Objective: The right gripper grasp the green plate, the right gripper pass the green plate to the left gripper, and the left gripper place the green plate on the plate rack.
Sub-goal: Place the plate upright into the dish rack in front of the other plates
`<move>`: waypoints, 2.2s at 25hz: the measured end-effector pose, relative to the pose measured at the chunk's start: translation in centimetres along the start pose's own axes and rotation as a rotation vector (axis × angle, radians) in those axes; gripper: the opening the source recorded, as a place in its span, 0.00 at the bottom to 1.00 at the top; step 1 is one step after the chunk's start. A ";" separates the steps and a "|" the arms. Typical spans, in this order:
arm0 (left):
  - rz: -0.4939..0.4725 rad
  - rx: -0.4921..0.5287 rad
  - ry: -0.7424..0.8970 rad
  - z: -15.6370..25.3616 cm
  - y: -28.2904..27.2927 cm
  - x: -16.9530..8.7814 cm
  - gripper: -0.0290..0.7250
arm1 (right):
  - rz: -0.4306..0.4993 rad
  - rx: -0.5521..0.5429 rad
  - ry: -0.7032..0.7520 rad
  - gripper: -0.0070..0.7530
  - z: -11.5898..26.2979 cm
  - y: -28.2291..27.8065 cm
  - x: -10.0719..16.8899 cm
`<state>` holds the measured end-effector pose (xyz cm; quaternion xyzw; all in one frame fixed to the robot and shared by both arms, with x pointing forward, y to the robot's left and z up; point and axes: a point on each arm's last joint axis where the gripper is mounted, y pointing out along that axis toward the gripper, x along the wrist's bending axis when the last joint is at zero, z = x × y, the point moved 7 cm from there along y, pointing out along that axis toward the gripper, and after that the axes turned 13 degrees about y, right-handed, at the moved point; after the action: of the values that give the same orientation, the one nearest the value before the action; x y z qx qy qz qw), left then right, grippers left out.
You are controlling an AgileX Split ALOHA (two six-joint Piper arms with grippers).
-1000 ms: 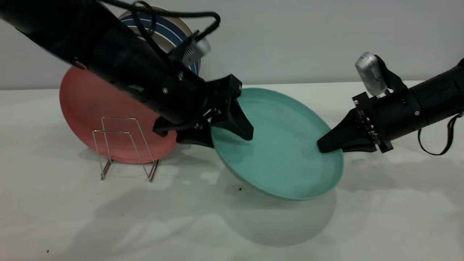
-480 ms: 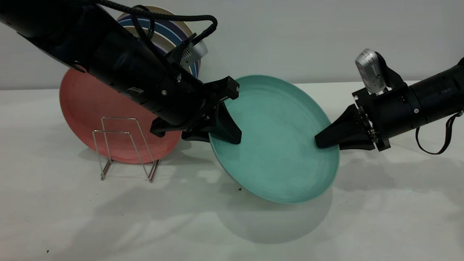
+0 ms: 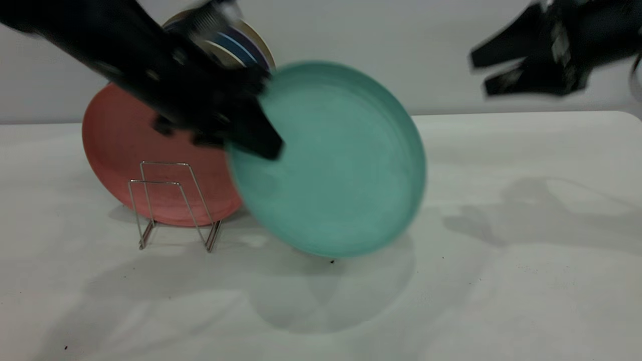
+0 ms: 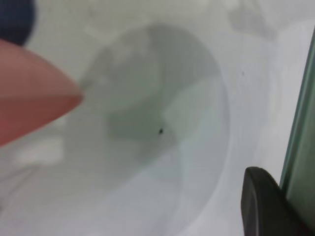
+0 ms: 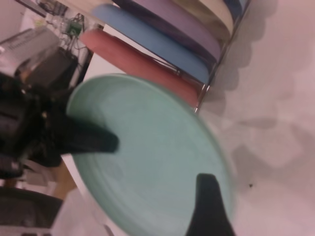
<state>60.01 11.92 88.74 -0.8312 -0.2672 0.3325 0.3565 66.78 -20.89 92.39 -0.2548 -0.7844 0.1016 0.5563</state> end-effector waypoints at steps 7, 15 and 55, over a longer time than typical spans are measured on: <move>-0.206 0.029 0.251 0.2 -10.0 2.3 0.19 | 0.197 0.110 -0.160 0.64 2.0 -5.0 8.3; -0.416 0.157 0.683 0.9 -15.8 3.7 0.19 | 0.279 0.133 -0.236 0.50 9.2 -8.4 16.2; -0.447 0.224 1.249 -0.4 -10.5 8.5 0.19 | 0.615 -0.074 -0.256 0.49 27.1 -15.7 14.1</move>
<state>63.57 23.88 93.97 -0.7502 -0.1401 -0.2669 0.5886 33.67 -23.60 101.13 -0.4848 -0.7374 0.2673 0.3869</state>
